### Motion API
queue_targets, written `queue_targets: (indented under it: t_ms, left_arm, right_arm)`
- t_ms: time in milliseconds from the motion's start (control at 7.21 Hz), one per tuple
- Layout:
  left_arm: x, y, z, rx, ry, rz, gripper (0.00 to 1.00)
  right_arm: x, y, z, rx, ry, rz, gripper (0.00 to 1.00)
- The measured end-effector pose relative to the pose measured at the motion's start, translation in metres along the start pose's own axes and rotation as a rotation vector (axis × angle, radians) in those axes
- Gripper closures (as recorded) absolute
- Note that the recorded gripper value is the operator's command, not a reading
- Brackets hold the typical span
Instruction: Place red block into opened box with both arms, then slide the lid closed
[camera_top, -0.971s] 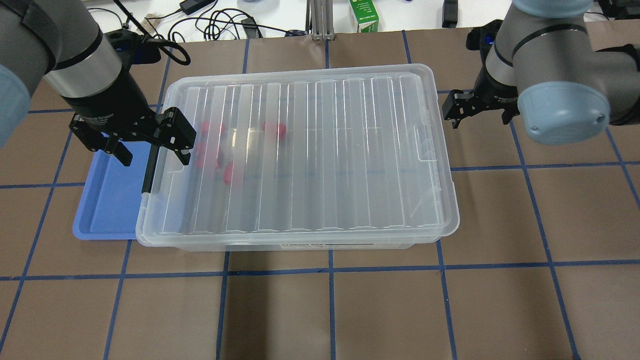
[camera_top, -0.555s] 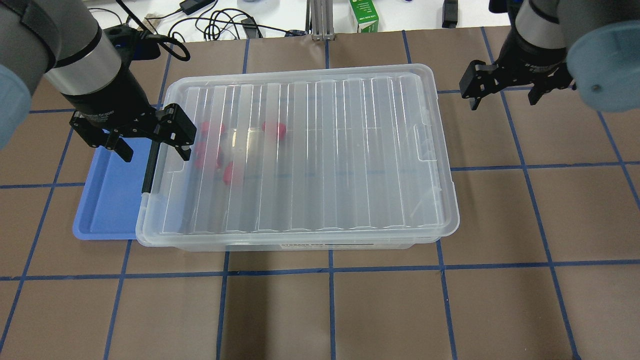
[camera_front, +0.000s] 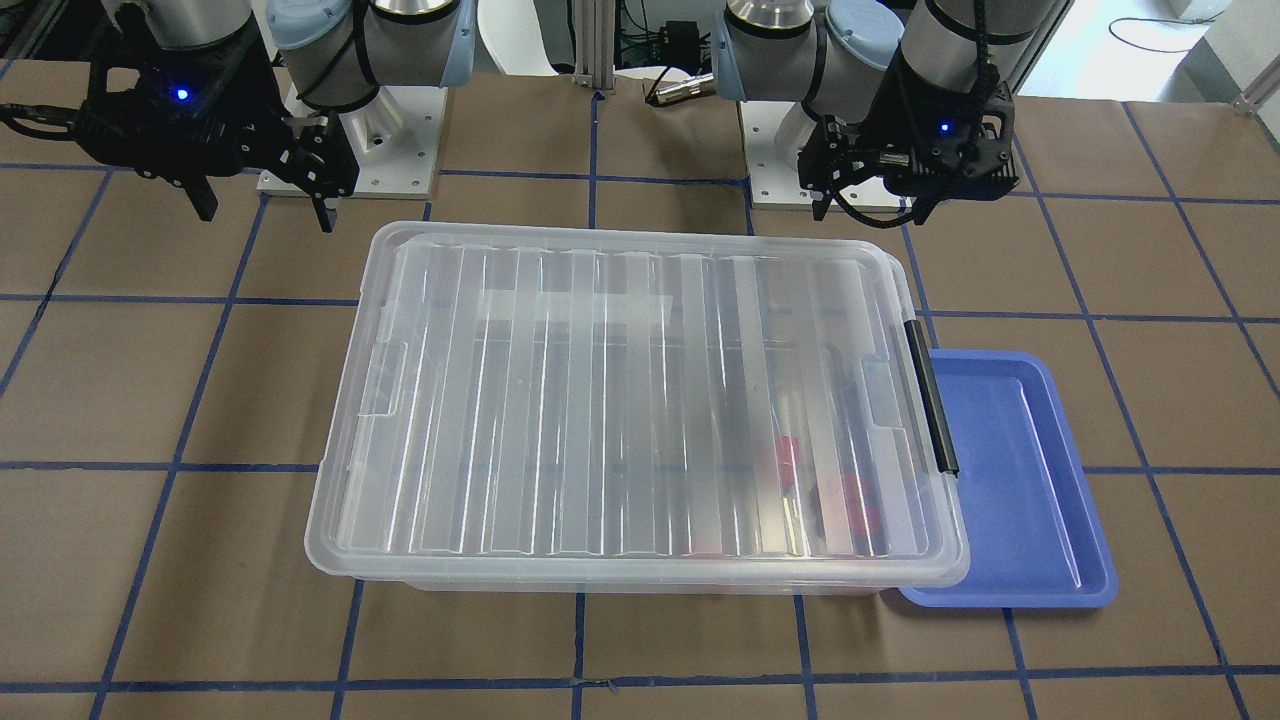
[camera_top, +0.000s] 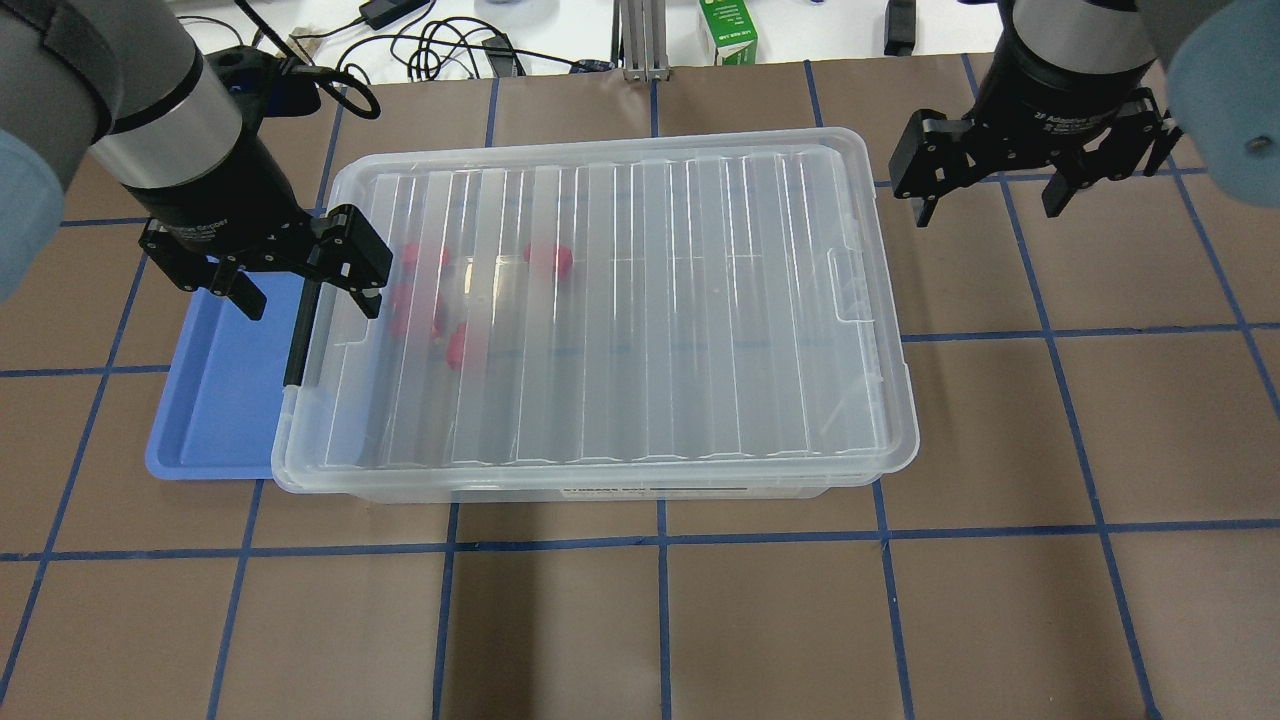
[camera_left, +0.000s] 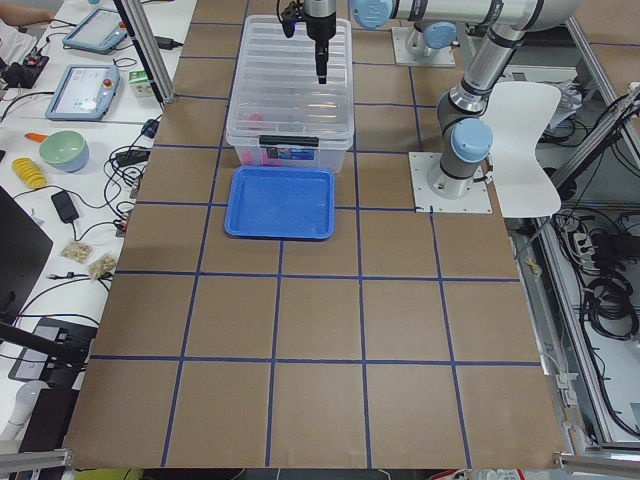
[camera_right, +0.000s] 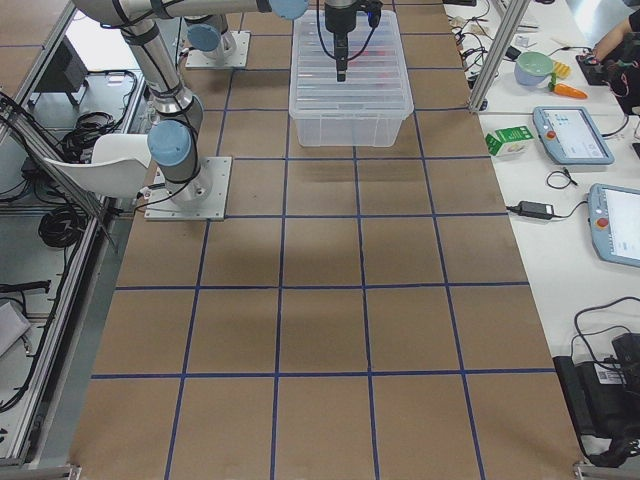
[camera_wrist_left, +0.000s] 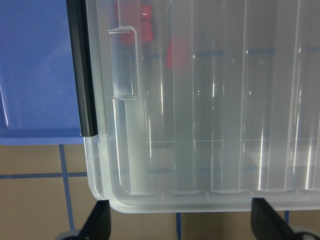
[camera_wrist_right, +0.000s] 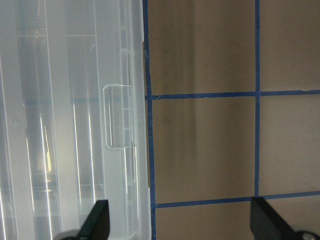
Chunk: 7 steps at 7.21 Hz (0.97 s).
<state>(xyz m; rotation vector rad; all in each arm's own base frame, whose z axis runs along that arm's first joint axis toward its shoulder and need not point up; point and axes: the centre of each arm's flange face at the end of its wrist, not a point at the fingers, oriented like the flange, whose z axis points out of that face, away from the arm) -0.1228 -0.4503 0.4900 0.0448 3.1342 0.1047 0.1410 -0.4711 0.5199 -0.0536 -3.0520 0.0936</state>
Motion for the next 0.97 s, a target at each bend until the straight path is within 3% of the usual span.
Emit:
queue_targets:
  t_ms: [971]
  left_arm:
    - [0.0007,-0.0002,0.0003,-0.001,0.004,-0.004,0.00]
  right_arm:
    - [-0.0075,-0.0018,-0.0021,0.014,-0.030,0.035,0.00]
